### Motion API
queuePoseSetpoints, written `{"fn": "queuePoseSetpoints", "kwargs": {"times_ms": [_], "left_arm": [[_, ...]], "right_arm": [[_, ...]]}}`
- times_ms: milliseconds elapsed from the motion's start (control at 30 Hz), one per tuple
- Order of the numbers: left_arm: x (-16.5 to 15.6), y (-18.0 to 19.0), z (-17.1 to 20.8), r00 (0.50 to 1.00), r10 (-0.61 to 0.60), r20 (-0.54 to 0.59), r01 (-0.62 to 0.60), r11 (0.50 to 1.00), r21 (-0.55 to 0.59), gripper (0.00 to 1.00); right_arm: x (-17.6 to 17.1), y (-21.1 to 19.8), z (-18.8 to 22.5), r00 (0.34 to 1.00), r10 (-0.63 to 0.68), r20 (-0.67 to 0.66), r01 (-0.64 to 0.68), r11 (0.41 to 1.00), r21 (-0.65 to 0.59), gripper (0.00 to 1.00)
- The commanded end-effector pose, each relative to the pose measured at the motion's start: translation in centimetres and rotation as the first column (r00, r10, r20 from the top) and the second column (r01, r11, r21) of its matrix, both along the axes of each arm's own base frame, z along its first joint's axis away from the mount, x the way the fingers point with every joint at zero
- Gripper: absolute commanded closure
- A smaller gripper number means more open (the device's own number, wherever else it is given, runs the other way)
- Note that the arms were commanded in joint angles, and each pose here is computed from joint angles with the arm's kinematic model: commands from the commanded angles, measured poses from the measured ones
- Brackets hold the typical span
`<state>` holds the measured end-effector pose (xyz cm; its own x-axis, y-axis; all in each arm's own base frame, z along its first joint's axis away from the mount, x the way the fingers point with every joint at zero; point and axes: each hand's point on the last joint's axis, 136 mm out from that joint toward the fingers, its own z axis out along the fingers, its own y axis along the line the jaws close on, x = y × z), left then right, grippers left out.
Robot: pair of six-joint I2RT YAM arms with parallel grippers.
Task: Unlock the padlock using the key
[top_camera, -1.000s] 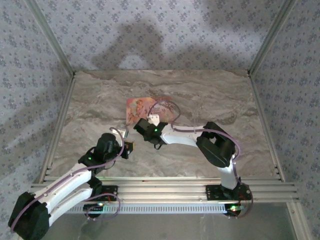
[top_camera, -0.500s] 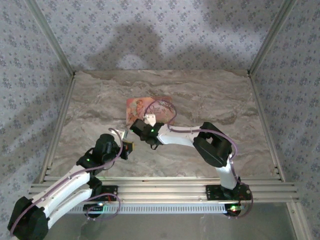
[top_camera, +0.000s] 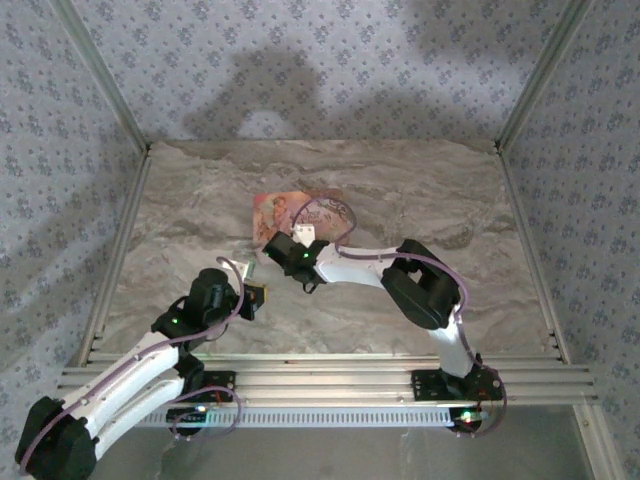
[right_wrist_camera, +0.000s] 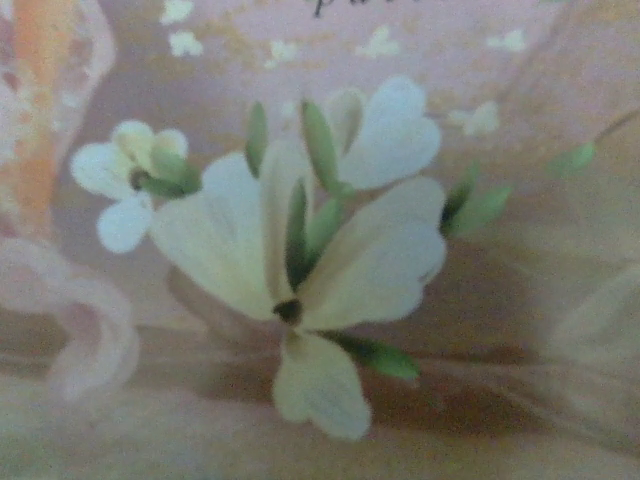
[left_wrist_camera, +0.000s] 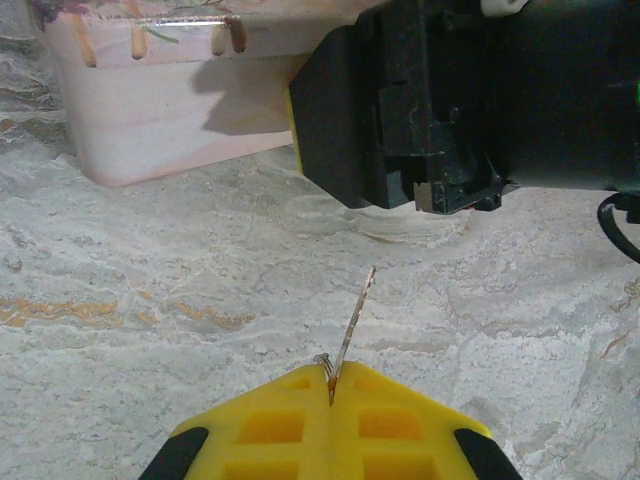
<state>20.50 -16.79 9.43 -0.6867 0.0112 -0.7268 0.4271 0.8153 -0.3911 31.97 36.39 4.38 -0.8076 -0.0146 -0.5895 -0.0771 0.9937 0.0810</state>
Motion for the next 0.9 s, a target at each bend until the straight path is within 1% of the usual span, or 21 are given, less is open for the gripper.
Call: {"fn": "queuePoseSetpoints", "kwargs": {"times_ms": [0,167,300,400,533,667,867], "left_arm": [[0.2,-0.1,1.1,1.0,-0.011,0.029,0.011,1.0,-0.004,1.0],[0.2,-0.1,1.2,0.999,-0.012,0.034,0.012,1.0,-0.007,1.0],[0.2,0.0,1.3,0.999,-0.012,0.037,0.013,1.0,-0.007,1.0],[0.1,-0.1,1.3,0.999,-0.019,0.04,0.019,1.0,-0.001,1.0],[0.2,-0.6,1.5,0.997,-0.051,0.05,0.051,0.999,-0.002,1.0],[0.6,-1.6,2.2,0.995,-0.081,0.066,0.083,0.996,-0.028,1.0],[1.6,-3.1,3.3,0.988,-0.119,0.103,0.127,0.989,-0.071,1.0]], "right_arm": [[1.2,-0.3,-0.3,1.0,-0.014,0.014,0.014,1.0,-0.015,0.57],[1.6,-0.5,-0.2,1.0,-0.006,0.018,0.007,1.0,-0.02,0.64],[1.8,-0.5,0.6,1.0,0.016,0.027,-0.015,1.0,-0.023,0.76],[1.7,-0.3,1.4,0.999,0.045,0.015,-0.045,0.999,-0.002,0.84],[1.1,0.2,3.2,0.995,0.1,-0.021,-0.099,0.993,0.063,0.93],[-0.1,0.4,5.7,0.983,0.173,-0.056,-0.164,0.976,0.144,1.0],[-1.3,-0.9,9.0,0.968,0.227,-0.105,-0.188,0.939,0.288,1.0]]}}
